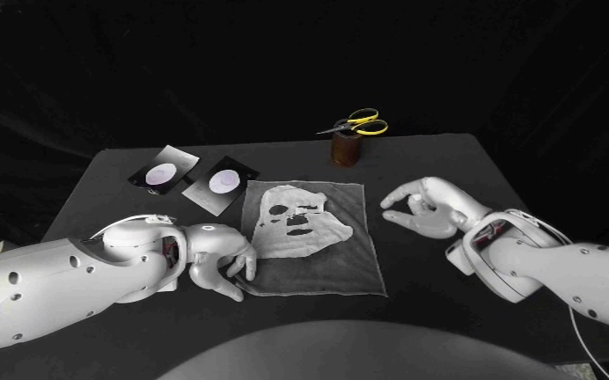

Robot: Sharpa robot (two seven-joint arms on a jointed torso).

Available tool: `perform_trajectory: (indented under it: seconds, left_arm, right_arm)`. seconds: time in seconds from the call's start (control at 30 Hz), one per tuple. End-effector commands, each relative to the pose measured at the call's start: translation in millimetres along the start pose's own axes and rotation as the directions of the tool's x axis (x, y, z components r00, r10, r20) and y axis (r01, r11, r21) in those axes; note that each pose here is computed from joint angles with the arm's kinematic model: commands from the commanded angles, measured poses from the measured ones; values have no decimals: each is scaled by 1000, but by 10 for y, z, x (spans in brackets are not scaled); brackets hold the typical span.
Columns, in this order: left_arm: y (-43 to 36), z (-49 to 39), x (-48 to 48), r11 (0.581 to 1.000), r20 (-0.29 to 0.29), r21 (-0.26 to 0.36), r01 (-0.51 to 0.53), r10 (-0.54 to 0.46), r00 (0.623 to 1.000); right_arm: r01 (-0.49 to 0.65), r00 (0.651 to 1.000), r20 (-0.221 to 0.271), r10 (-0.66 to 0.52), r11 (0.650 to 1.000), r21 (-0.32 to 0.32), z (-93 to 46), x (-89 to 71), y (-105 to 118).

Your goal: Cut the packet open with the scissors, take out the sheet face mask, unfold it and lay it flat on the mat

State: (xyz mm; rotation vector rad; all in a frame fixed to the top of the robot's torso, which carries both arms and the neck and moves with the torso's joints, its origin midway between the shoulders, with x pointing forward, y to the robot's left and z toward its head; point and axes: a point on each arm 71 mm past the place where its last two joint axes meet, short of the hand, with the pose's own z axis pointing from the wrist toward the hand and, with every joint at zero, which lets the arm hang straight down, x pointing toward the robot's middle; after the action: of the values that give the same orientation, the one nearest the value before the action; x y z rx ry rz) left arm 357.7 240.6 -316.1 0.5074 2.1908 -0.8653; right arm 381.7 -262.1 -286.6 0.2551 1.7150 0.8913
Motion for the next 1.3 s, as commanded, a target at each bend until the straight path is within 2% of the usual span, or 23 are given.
perform_trajectory:
  seconds: [0.03, 0.17, 0.3, 0.43, 0.53, 0.6, 0.73, 0.93, 1.07, 1.3]
  left_arm:
    - [-12, -28, -34, 998, -32, -4, 62, -62, 998]
    - [23, -107, -159, 975, -98, -44, 218, -221, 970]
    - [44, -175, -315, 943, -138, -68, 326, -332, 933]
    - [55, -219, -452, 919, -173, -86, 386, -395, 902]
    - [62, -215, -514, 908, -168, -88, 410, -419, 892]
    - [74, -193, -576, 904, -121, -88, 418, -427, 896]
    - [124, -103, -729, 921, 46, -89, 379, -376, 925]
    - [183, 31, -848, 943, 238, -105, 317, -286, 928]
    - [224, 122, -840, 951, 299, -159, 265, -209, 931]
    - [263, 242, -783, 940, 331, -262, 218, -125, 935]
  right_arm:
    - [-65, 998, 14, 64, 986, 155, 134, -20, -98]
    - [-59, 998, -10, 63, 973, 221, 404, 13, -97]
    - [-48, 997, -38, 60, 965, 257, 598, 73, -69]
    - [-33, 996, -72, 56, 956, 292, 806, 164, -31]
    - [-23, 994, -93, 55, 950, 312, 911, 222, -13]
    - [-17, 993, -106, 55, 945, 328, 989, 268, 1]
    - [-13, 991, -122, 60, 937, 349, 1138, 364, 46]
    - [-19, 988, -136, 73, 932, 361, 1287, 487, 121]
    - [-22, 986, -148, 80, 934, 357, 1362, 556, 182]
    - [-14, 978, -191, 87, 934, 357, 1437, 645, 231]
